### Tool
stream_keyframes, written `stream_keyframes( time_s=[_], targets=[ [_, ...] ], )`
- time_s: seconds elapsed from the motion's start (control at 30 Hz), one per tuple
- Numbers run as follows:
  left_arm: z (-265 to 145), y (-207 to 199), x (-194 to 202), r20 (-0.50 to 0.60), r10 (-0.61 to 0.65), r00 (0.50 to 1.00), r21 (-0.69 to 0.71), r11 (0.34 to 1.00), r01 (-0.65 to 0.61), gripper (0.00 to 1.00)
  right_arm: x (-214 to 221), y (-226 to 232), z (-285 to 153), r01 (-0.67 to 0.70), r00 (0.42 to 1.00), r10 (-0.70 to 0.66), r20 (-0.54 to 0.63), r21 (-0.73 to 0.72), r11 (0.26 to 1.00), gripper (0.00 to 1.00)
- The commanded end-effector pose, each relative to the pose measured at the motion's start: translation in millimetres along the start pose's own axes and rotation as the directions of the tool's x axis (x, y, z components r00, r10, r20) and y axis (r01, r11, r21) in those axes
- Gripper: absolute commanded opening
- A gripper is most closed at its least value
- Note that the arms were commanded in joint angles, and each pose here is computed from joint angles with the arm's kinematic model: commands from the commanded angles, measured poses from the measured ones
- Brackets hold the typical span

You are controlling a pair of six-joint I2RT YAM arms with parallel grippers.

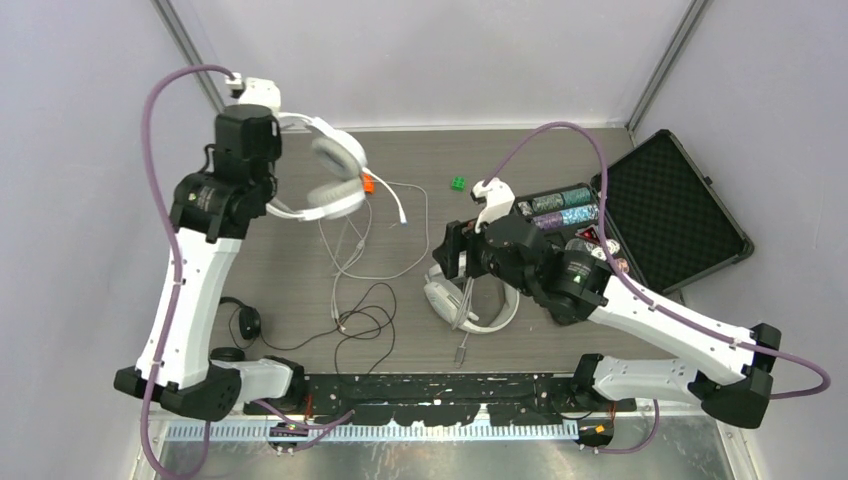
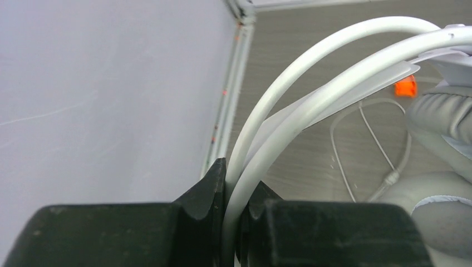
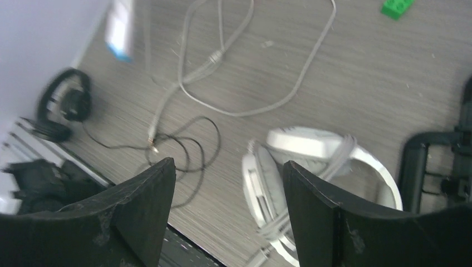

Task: Wrap the headphones
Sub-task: Pick up the headphones from the corner of the board, then move the headphones to the center of the board.

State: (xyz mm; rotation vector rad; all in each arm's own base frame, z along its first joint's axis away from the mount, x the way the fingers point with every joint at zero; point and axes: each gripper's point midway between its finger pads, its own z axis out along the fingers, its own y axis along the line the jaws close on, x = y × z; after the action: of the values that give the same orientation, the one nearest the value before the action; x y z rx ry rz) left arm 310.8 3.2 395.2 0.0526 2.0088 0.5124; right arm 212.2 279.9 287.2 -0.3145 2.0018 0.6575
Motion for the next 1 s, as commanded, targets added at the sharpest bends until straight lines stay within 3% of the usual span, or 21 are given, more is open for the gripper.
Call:
stream_keyframes(
  time_s=[0.0, 0.13, 0.37, 0.57, 0.73, 0.87, 0.97],
  targets=[
    [-36, 68, -51, 0.215, -0.172, 0.961, -0.141, 0.969, 0.205, 0.0, 49, -30, 8, 0.023, 0.993, -0.011, -0.117, 0.105, 0.994, 0.77],
    [-49, 64, -64, 0.256, -0.212, 0.943, -0.043, 0.972, 0.23, 0.0, 91, -39, 18, 0.002, 0.978, 0.026, -0.208, 0.133, 0.991, 0.8],
    [-41, 33, -30, 0.184, -0.201, 0.962, 0.066, 0.979, 0.192, 0.0, 137, -51, 23, 0.113, 0.956, -0.043, -0.289, 0.232, 0.966, 0.83],
    [-30, 15, 0, 0.13, -0.166, 0.978, 0.1, 0.983, 0.153, 0.0, 157, -60, 29, 0.173, 0.945, -0.075, -0.318, 0.293, 0.94, 0.83],
    [-22, 10, 14, 0.104, -0.145, 0.984, 0.087, 0.987, 0.137, 0.0, 171, -53, 49, 0.177, 0.946, -0.097, -0.308, 0.244, 0.953, 0.83],
    [-22, 20, 16, 0.11, -0.134, 0.985, 0.035, 0.991, 0.131, 0.0, 177, -53, 61, 0.228, 0.941, -0.16, -0.3, 0.209, 0.951, 0.8],
    [-24, 19, 14, 0.108, -0.139, 0.984, 0.048, 0.99, 0.134, 0.0, 177, -55, 68, 0.261, 0.936, -0.207, -0.286, 0.164, 0.951, 0.71]
  ],
)
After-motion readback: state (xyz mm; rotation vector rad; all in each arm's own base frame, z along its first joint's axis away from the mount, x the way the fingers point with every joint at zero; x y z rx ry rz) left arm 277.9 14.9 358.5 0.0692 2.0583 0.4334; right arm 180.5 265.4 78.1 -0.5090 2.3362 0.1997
